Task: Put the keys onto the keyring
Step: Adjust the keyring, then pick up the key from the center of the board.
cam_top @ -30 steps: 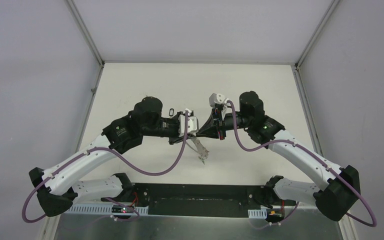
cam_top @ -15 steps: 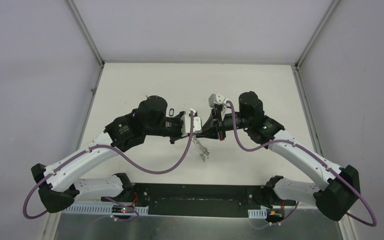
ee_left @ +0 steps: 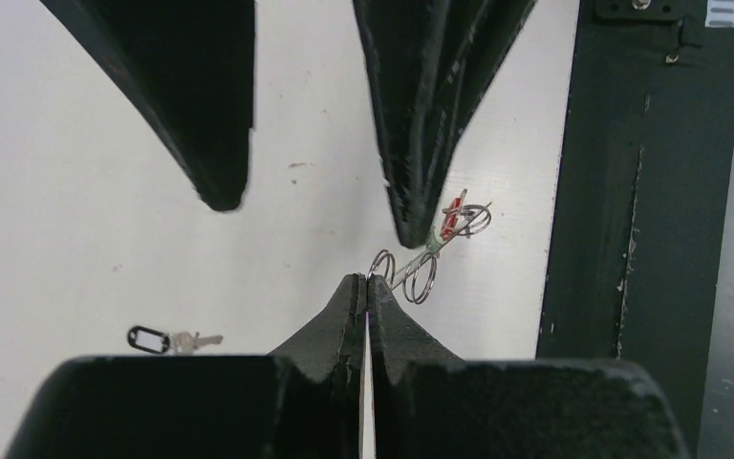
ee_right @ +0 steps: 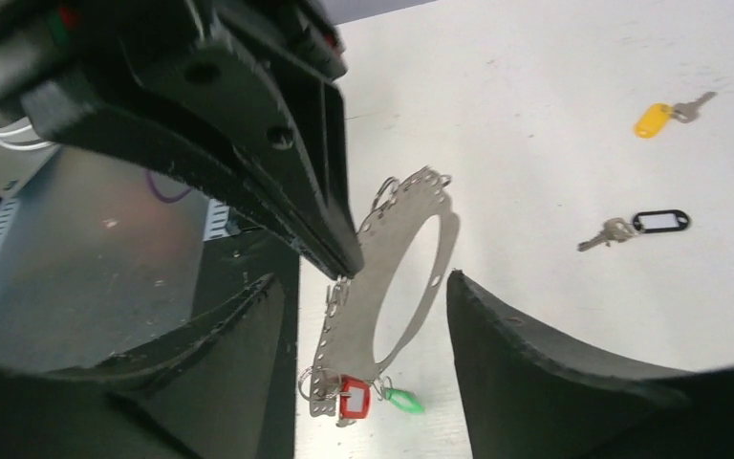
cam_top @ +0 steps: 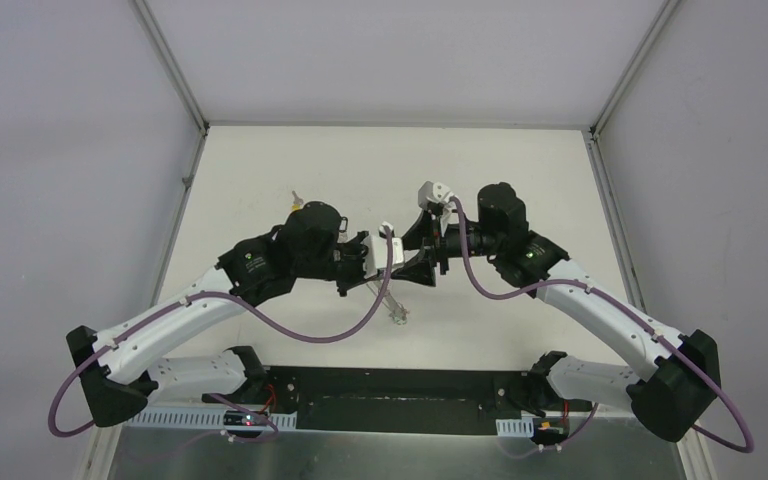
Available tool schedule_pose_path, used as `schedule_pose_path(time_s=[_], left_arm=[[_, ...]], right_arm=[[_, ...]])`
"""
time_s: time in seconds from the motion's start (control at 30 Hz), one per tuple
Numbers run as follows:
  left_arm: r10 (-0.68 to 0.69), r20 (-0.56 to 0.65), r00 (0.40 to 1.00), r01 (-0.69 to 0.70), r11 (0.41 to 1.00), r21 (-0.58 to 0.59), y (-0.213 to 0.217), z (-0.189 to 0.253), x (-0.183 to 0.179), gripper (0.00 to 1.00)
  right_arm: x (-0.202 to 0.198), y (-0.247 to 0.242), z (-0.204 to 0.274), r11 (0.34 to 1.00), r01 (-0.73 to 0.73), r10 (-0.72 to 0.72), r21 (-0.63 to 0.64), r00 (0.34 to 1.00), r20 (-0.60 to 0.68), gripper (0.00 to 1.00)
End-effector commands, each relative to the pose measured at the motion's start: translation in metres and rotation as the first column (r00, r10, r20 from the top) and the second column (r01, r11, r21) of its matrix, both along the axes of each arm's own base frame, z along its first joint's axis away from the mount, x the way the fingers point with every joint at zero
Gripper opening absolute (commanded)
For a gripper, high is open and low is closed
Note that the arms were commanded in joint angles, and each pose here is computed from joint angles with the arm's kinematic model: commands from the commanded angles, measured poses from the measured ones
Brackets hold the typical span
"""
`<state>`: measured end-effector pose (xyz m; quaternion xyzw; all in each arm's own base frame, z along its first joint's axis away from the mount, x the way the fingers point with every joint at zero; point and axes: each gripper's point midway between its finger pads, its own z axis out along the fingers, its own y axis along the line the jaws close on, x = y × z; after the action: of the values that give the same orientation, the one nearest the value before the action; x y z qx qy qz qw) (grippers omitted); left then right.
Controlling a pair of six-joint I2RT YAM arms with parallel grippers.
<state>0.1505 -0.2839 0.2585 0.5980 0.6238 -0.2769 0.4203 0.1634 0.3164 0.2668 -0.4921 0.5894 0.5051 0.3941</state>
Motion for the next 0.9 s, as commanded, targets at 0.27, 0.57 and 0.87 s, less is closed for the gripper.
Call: schedule_pose_path(time_s=[0.27, 0.57, 0.87], left_arm=[[0.215, -0.035, 0.976, -0.218, 0.962, -0.164, 0.030, -0.008, 0.030, 0.00], [0.397, -0.045, 0.917, -0.398, 0.894, -0.205, 0.073, -0.002, 0.031, 0.00], [0.477, -0.070, 0.876, -0.480, 0.850, -0.215, 0.112, 0.023, 0.005, 0.00]], right_arm=[[0.080, -0.012, 0.000, 0.904, 0.423, -0.425, -0.060, 0.876, -0.230, 0.90], [0.138, 0.008, -0.042, 0.861, 0.427, -0.503, -0.275, 0.644, -0.576, 1.00], [0.176, 0.052, -0.109, 0.813, 0.358, -0.578, -0.458, 0.582, -0.572, 0.78]])
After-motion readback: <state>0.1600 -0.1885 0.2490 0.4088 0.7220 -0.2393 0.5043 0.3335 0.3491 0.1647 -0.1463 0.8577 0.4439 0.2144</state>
